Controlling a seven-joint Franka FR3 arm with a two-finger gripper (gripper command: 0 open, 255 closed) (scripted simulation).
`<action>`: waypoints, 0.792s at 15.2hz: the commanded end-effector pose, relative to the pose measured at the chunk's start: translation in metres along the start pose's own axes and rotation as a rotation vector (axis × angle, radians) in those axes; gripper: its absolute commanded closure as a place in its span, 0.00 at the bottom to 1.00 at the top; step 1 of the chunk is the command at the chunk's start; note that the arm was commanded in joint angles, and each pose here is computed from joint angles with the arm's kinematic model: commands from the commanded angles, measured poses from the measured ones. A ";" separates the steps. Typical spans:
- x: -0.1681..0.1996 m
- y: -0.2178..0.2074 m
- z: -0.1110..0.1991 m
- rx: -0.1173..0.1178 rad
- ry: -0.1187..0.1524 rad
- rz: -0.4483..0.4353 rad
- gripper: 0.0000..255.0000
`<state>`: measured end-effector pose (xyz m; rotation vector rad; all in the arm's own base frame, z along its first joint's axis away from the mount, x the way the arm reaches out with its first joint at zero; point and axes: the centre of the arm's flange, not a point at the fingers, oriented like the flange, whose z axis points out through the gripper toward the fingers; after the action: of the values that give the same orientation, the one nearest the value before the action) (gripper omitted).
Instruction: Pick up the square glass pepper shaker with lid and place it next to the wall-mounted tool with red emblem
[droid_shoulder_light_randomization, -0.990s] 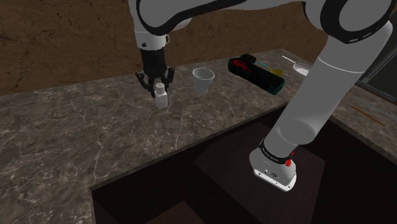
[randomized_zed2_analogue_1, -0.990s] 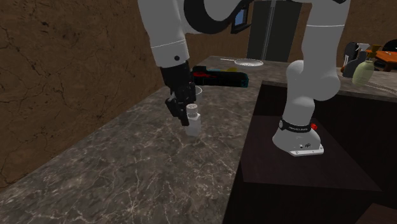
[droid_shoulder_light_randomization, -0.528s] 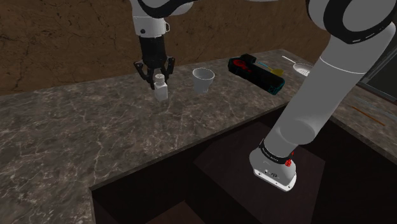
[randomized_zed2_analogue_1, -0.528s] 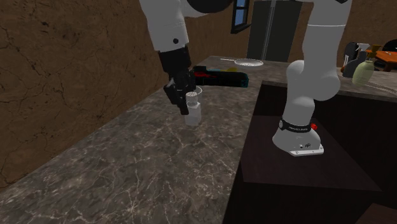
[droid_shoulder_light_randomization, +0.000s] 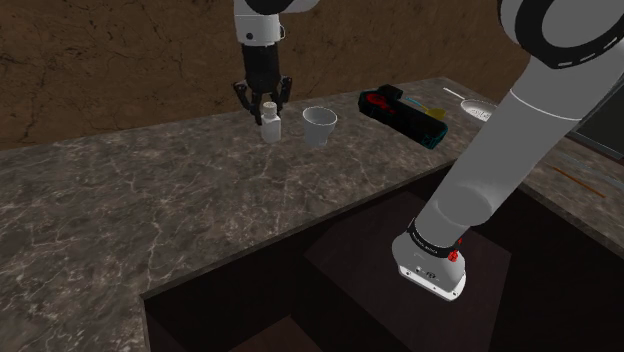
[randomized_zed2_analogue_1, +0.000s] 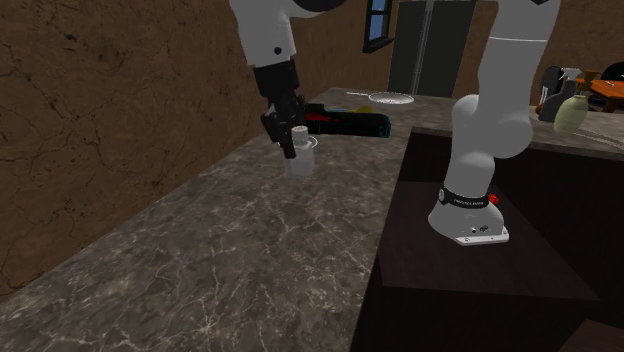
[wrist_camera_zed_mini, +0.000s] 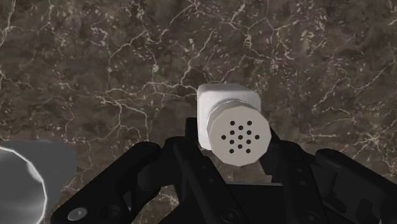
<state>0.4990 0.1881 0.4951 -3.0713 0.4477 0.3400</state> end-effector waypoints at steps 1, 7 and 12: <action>0.006 0.026 -0.002 0.000 0.000 -0.001 1.00; 0.036 0.100 -0.008 0.000 0.000 -0.001 1.00; 0.060 0.161 -0.013 0.000 0.000 -0.001 1.00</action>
<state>0.5097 0.0306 0.4971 -3.0710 0.4479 0.3407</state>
